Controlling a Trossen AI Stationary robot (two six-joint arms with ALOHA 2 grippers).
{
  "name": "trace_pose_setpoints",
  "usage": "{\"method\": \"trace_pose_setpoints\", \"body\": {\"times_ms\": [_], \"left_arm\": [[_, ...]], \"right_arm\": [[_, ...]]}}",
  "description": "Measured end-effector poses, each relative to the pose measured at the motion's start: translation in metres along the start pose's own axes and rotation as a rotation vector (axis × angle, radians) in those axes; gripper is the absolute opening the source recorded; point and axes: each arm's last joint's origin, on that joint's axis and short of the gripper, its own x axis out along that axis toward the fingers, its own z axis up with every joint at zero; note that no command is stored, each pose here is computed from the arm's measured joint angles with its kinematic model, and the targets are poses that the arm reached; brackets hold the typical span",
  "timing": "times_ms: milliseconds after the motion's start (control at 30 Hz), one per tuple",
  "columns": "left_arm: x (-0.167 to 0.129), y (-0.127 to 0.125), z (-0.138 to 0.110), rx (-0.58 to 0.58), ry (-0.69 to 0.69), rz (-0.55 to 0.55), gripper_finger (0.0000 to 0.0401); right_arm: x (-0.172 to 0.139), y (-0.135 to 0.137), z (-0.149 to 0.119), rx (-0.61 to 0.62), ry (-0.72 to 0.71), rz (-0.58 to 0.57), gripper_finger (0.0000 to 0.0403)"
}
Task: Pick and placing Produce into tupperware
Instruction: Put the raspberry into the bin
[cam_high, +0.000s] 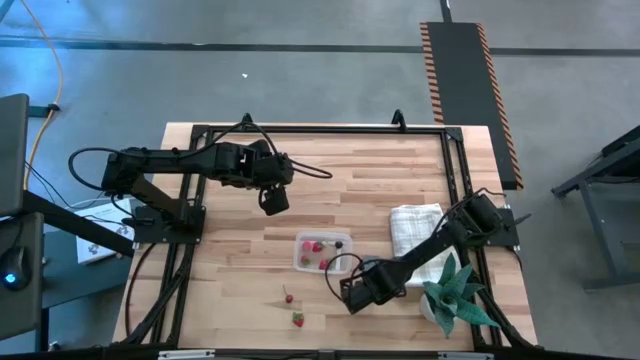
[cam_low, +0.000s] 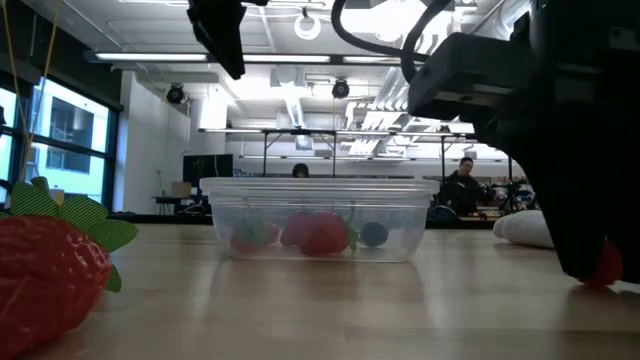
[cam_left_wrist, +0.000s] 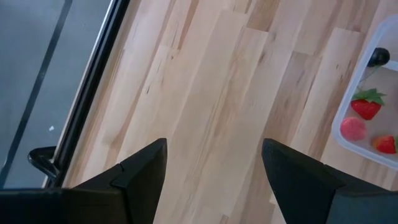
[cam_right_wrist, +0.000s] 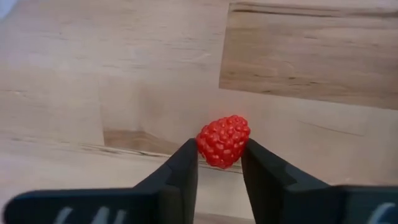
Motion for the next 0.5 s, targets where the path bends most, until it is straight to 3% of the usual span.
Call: {"method": "trace_pose_setpoints", "body": {"times_ms": [300, 500], "left_arm": [[0.000, 0.000, 0.000, 0.000, 0.000, 0.000, 0.0250], [0.000, 0.000, 0.000, 0.000, 0.001, 0.000, 0.0250]], "right_arm": [[-0.007, 0.005, -0.002, -0.019, 0.002, 0.024, 0.0027], [-0.035, 0.010, -0.003, -0.021, -0.065, 0.088, 0.0002]]}}
